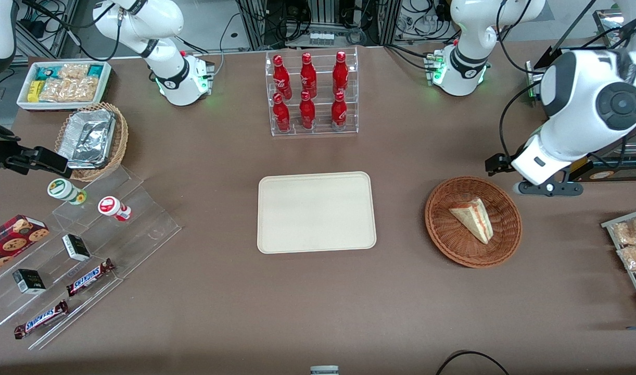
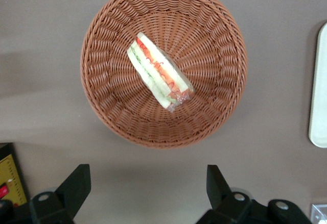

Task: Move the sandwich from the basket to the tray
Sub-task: 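Lower the open left gripper over the wrapped sandwich in the basket, then close the left gripper on the sandwich and lift it from the basket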

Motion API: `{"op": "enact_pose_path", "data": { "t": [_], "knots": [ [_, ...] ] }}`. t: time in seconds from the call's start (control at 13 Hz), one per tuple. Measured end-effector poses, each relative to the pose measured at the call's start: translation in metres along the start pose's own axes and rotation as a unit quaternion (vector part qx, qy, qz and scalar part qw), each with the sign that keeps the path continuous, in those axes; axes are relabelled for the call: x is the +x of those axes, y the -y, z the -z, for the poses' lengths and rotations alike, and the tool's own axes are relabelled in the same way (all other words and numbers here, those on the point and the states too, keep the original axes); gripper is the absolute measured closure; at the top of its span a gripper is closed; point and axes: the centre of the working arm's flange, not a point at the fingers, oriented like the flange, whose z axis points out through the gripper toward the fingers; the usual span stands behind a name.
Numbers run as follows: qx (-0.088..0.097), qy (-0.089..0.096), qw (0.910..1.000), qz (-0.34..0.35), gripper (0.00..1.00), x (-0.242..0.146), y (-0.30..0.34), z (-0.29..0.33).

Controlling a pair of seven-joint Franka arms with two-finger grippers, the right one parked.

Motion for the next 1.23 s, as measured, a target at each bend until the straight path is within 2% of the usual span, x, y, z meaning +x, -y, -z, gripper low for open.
{"op": "enact_pose_path", "data": {
  "t": [0.15,0.31,0.46,0.62,0.77,0.85,1.0,1.08,1.15,1.23],
  "knots": [
    [-0.001,-0.017,0.9999,0.002,0.00,-0.002,0.000,-0.026],
    [-0.003,-0.025,0.9994,0.025,0.00,-0.004,0.000,-0.046],
    [-0.006,-0.028,0.9969,0.073,0.00,0.000,0.000,-0.057],
    [-0.011,-0.033,0.9881,0.149,0.00,0.006,-0.001,-0.067],
    [-0.017,-0.034,0.9718,0.233,0.00,0.011,-0.004,-0.079],
    [-0.021,-0.030,0.9608,0.275,0.00,0.013,-0.006,-0.085],
    [-0.042,-0.030,0.9285,0.368,0.00,0.019,-0.010,-0.095],
    [-0.047,-0.032,0.9153,0.399,0.00,0.022,-0.012,-0.099],
    [-0.047,-0.030,0.9092,0.413,0.00,0.023,-0.013,-0.104],
    [-0.046,-0.027,0.9087,0.414,0.00,0.023,-0.016,-0.108]
  ]
}}
